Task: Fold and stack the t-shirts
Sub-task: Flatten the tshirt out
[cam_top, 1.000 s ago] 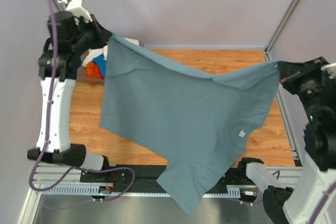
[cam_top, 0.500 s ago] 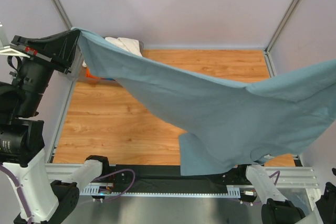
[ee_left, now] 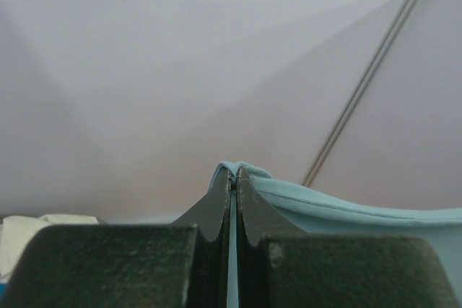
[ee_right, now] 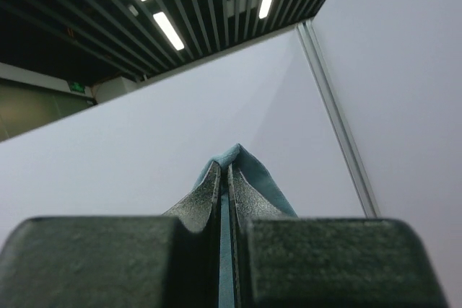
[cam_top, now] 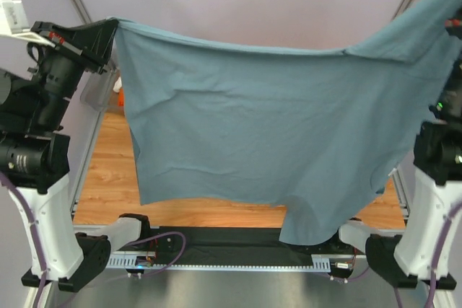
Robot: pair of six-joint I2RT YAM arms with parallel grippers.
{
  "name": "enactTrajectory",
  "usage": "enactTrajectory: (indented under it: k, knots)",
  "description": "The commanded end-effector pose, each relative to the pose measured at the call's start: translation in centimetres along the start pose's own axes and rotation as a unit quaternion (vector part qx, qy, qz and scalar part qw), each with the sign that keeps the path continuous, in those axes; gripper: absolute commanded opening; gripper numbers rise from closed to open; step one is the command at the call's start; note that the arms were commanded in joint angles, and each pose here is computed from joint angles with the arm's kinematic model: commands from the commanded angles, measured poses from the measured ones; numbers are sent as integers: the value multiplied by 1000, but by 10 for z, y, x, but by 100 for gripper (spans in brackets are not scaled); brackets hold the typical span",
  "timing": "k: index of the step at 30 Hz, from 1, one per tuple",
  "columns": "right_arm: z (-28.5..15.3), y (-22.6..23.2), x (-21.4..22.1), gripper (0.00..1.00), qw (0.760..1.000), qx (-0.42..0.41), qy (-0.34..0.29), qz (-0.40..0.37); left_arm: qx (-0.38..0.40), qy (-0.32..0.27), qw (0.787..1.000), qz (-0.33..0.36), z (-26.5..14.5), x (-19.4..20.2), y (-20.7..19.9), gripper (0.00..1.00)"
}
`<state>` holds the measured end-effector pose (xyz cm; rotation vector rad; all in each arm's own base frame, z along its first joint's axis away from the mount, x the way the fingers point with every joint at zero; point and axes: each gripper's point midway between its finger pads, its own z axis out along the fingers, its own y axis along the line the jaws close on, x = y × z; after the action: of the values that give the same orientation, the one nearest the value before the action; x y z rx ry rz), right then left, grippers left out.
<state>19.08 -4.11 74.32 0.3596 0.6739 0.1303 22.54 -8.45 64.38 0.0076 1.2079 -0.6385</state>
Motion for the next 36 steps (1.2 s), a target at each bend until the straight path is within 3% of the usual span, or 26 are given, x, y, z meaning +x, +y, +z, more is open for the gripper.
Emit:
enactTrajectory:
  k: [1,5,12,19,23,29,33,36]
  knots:
    - [31,0,22,0,1000,0,-21,-12,-22,-17,1000,5,37,0,21,0]
    - [48,2,26,0,999,-5,-39,-21,-12,-14,1000,5,71,0,26,0]
    - [50,0,18,0,999,-1,-50,-19,13,-22,1000,-1,77,-8,16,0]
    - [14,-3,-34,0,997,13,-79,-20,29,-38,999,-3,42,-24,-5,0]
    - [-30,-3,-98,0,991,19,-131,-9,47,-61,997,3,4,-46,-28,0]
    - [-78,-3,-158,0,984,20,-175,-13,70,-87,994,3,-39,-63,-52,0]
    - [-69,-4,-152,0,985,19,-169,-39,77,-92,993,-7,-41,-65,-56,0]
    - [-47,-10,-110,1,989,29,-131,-66,72,-71,995,-22,-19,-47,-43,0]
